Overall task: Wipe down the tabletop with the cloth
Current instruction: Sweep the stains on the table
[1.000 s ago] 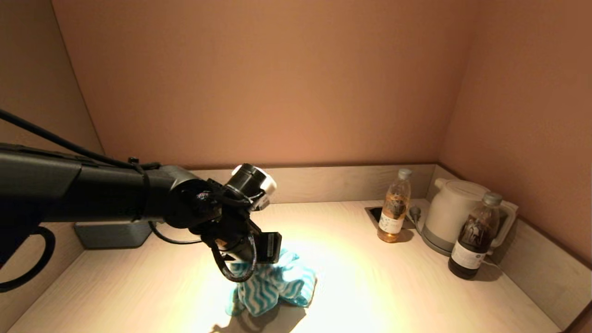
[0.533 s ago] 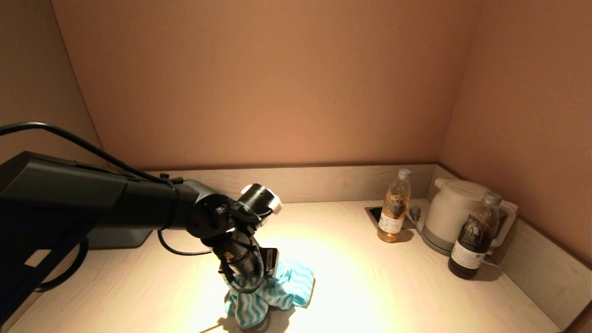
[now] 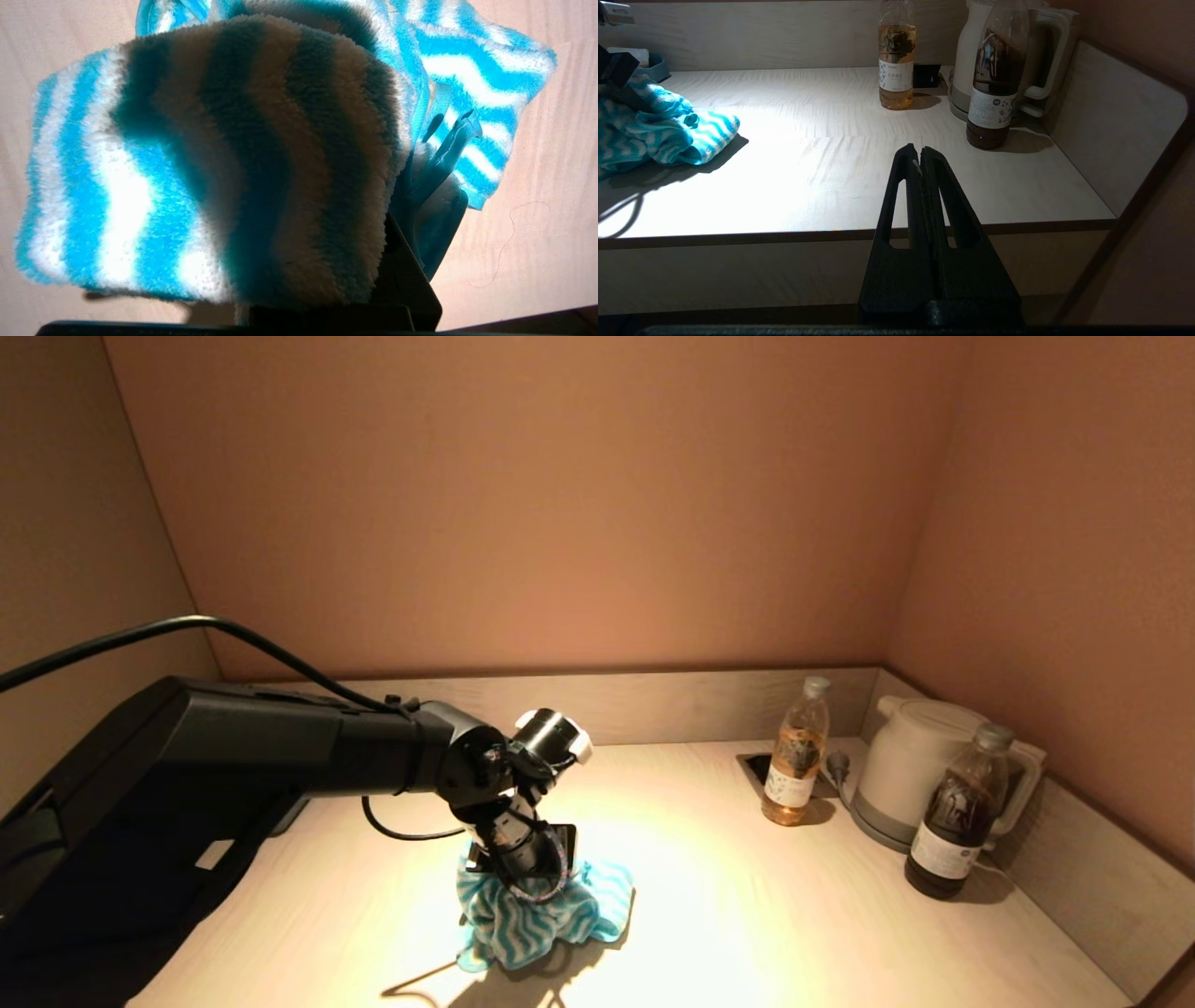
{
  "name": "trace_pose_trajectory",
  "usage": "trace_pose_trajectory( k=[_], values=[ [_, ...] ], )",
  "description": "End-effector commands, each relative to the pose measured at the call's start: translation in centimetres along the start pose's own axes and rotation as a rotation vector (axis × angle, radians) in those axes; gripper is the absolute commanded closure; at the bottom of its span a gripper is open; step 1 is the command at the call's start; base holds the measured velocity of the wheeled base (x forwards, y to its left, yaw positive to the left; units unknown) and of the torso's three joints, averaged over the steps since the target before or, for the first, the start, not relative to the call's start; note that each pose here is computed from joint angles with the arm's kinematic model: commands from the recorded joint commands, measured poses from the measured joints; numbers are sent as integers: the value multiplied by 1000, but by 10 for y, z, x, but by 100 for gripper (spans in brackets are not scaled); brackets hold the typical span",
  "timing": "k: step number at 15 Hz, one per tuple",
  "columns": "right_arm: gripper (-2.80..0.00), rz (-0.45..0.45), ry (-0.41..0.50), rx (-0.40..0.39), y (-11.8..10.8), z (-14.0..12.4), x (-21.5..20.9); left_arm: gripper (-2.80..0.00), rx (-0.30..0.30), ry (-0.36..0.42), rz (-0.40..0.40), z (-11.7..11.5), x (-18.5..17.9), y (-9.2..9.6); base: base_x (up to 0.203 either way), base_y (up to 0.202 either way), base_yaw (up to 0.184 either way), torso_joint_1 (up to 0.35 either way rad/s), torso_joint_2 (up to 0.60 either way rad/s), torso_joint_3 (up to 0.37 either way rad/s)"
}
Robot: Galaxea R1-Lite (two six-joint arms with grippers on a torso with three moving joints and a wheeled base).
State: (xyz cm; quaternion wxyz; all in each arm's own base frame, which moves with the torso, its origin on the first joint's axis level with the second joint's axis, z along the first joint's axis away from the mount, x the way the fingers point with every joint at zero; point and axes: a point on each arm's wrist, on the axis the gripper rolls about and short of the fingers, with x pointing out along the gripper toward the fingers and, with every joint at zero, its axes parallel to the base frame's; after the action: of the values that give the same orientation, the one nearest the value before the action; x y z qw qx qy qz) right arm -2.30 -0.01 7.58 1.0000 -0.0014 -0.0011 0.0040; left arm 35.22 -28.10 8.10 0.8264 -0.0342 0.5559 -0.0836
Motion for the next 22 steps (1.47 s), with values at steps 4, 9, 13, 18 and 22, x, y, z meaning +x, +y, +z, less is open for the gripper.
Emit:
trace_pose_trajectory(
  k=[4,9,13,18,22],
  values=[
    [0,1,1,0,0,0,0,0,-9,-2,18,6,37,-3,0,0,0,0,0,0],
    [0,1,1,0,0,0,0,0,29,-51,-20,6,39,-14,0,0,0,0,0,0],
    [0,1,1,0,0,0,0,0,73,-83,-71,0,37,-32,0,0,0,0,0,0],
    [0,1,1,0,0,0,0,0,141,-61,-104,-24,29,-61,0,0,0,0,0,0],
    [0,1,2,0,0,0,0,0,211,53,-51,-66,21,-60,0,0,0,0,0,0]
  ],
)
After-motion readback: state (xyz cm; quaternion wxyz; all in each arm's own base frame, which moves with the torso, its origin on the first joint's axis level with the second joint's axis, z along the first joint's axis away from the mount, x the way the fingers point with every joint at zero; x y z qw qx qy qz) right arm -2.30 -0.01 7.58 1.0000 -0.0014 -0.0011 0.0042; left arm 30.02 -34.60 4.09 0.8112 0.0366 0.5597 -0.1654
